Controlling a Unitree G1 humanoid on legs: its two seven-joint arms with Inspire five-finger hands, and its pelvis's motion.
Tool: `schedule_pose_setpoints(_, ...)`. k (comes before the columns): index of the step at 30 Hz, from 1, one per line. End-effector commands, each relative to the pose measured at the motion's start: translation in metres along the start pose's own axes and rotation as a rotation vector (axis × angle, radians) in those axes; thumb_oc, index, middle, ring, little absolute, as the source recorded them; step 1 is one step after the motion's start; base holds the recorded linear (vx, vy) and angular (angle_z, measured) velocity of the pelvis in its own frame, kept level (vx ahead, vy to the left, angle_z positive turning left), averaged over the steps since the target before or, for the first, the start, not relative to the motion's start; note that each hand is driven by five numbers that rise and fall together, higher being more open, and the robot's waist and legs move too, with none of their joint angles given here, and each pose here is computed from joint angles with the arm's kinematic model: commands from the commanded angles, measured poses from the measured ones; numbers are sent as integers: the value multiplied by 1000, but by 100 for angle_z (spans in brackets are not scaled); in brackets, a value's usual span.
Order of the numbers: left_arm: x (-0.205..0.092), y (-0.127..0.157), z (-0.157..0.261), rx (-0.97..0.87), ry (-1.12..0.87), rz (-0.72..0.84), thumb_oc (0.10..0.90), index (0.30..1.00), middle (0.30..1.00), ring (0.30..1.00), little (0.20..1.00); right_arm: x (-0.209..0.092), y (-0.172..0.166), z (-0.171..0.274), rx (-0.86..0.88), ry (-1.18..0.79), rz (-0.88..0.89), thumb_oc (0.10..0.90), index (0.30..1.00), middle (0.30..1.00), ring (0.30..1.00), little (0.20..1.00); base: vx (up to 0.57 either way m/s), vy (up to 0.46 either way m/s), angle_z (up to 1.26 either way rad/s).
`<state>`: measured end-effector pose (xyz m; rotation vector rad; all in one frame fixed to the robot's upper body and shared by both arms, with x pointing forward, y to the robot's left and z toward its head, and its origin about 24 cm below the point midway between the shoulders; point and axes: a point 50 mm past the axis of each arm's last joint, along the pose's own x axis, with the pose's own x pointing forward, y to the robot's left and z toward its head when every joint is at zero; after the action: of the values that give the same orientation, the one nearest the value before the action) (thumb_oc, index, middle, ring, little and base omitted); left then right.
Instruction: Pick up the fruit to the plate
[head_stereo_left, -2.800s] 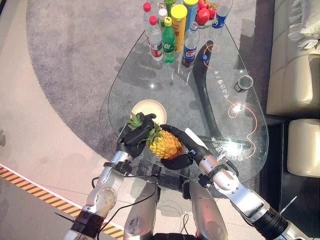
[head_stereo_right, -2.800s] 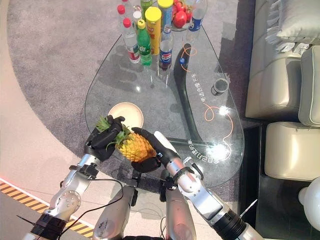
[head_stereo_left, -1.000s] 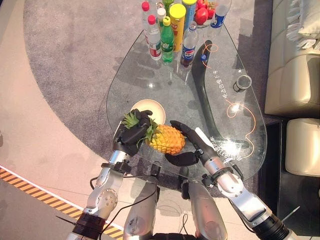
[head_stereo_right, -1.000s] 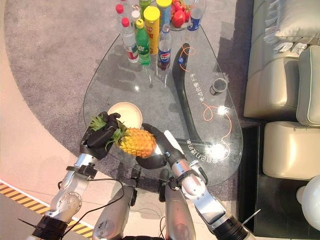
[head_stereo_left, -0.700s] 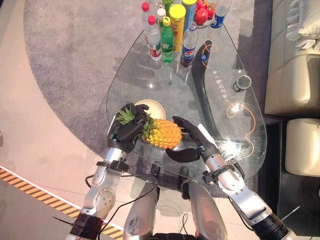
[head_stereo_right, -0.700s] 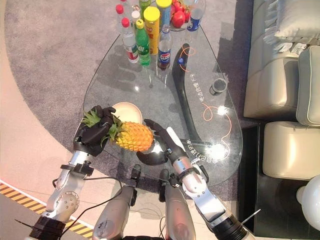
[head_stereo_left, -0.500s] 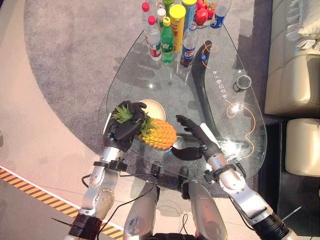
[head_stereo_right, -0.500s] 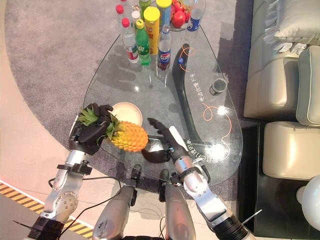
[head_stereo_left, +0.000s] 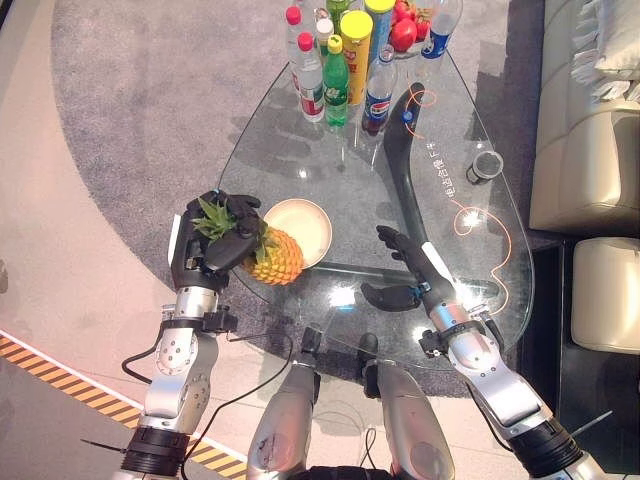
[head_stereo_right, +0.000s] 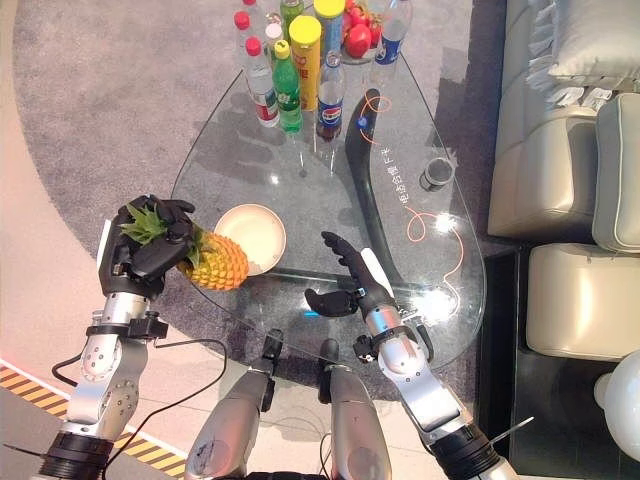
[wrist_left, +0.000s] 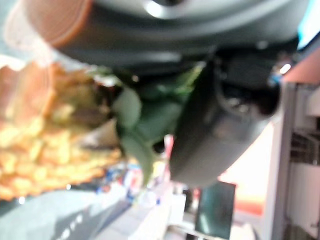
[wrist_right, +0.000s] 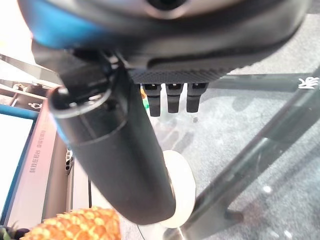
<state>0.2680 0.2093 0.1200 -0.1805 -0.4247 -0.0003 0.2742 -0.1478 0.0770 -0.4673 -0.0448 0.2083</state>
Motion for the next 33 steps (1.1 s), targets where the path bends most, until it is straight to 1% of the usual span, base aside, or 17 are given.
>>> schedule_pose_setpoints(1, 17, -9, 68, 46, -417, -54, 100, 300, 300, 300, 200, 7, 8, 41, 42, -194, 63, 800, 900, 900, 900, 900, -4, 33, -3)
schedule_pose_setpoints(4, 21, -10, 69, 74, -435, -40, 100, 300, 300, 300, 200, 9, 13, 40, 44, -185, 98, 800, 900, 900, 900, 900, -10, 44, -1)
schedule_pose_setpoints(13, 34, -10, 71, 127, -522, 34, 100, 300, 300, 300, 200, 14, 33, 35, 113, -122, 275, 800, 900, 900, 900, 900, -13, 49, -1)
schedule_pose_setpoints(17, 42, -11, 74, 119, -566, 72, 100, 300, 300, 300, 200, 15, 48, 30, 167, -68, 414, 800, 900, 900, 900, 900, -21, 48, -8)
schedule_pose_setpoints(22, 50, -15, 75, 136, -602, 99, 100, 300, 300, 300, 200, 15, 63, 30, 206, -28, 542, 800, 900, 900, 900, 900, -15, 23, -1)
schedule_pose_setpoints(27, 61, -15, 74, 130, -611, 121, 100, 300, 300, 300, 200, 17, 73, 34, 204, -6, 663, 800, 900, 900, 900, 900, -25, 43, -1)
schedule_pose_setpoints(33, 68, -17, 72, 128, -627, 134, 100, 300, 300, 300, 200, 19, 80, 41, 203, 2, 745, 800, 900, 900, 900, 900, -18, 38, -4)
